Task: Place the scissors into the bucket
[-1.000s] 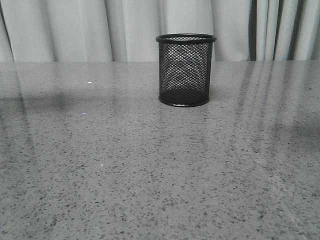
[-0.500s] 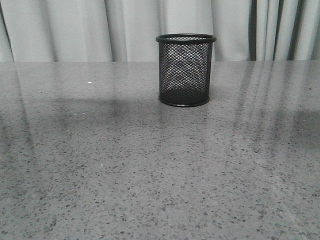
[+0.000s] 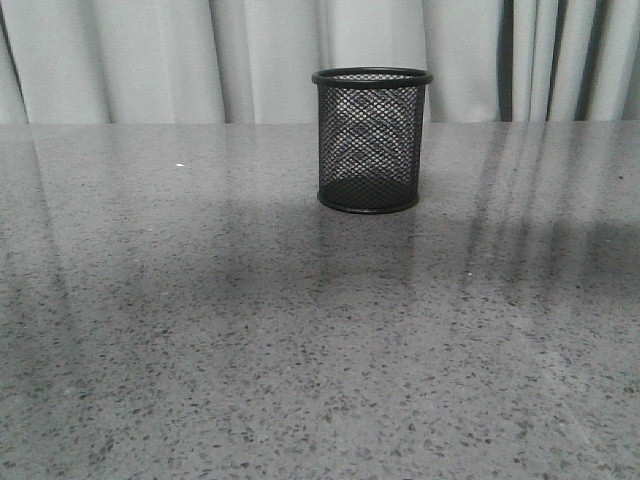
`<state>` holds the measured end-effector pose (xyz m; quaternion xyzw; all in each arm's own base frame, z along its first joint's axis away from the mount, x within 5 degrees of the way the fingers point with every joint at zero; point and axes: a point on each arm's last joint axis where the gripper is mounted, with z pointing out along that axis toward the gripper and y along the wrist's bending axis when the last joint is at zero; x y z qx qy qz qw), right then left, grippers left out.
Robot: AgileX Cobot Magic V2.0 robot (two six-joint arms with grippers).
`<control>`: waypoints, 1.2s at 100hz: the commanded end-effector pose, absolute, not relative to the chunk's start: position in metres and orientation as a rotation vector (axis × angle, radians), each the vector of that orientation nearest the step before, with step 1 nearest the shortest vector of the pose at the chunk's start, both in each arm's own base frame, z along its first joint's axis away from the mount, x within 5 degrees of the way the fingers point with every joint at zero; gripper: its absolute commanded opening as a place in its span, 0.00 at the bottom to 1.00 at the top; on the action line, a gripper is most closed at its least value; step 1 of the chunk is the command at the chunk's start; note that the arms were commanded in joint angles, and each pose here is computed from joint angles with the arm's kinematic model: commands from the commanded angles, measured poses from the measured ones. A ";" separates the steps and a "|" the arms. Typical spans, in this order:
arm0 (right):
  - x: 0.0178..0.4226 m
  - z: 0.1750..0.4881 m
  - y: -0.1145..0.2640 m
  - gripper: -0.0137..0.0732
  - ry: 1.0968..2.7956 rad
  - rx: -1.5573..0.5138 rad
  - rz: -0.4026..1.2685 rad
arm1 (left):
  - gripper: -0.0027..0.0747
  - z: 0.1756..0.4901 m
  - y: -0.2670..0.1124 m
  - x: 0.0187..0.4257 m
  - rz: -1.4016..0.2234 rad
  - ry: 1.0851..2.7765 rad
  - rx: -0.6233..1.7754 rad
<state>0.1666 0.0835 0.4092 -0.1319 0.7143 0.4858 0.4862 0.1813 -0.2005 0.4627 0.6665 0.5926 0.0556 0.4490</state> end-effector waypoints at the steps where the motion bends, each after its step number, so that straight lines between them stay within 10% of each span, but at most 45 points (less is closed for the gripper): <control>1: 0.162 0.425 0.084 0.68 1.654 -0.323 1.226 | 0.01 0.482 -0.206 0.172 0.118 1.365 1.570; 56: 0.169 0.420 0.086 0.67 1.685 -0.330 1.249 | 0.01 0.474 -0.245 0.157 0.107 1.245 1.611; 76: 0.175 0.416 0.087 0.29 1.704 -0.325 1.259 | 0.02 0.474 -0.245 0.157 0.108 1.249 1.614; 86: 0.177 0.415 0.087 0.07 1.709 -0.320 1.266 | 0.10 0.473 -0.245 0.157 0.109 1.251 1.617; 120: 0.184 0.411 0.085 0.08 1.731 -0.292 1.217 | 0.55 0.473 -0.224 0.180 0.166 1.376 1.546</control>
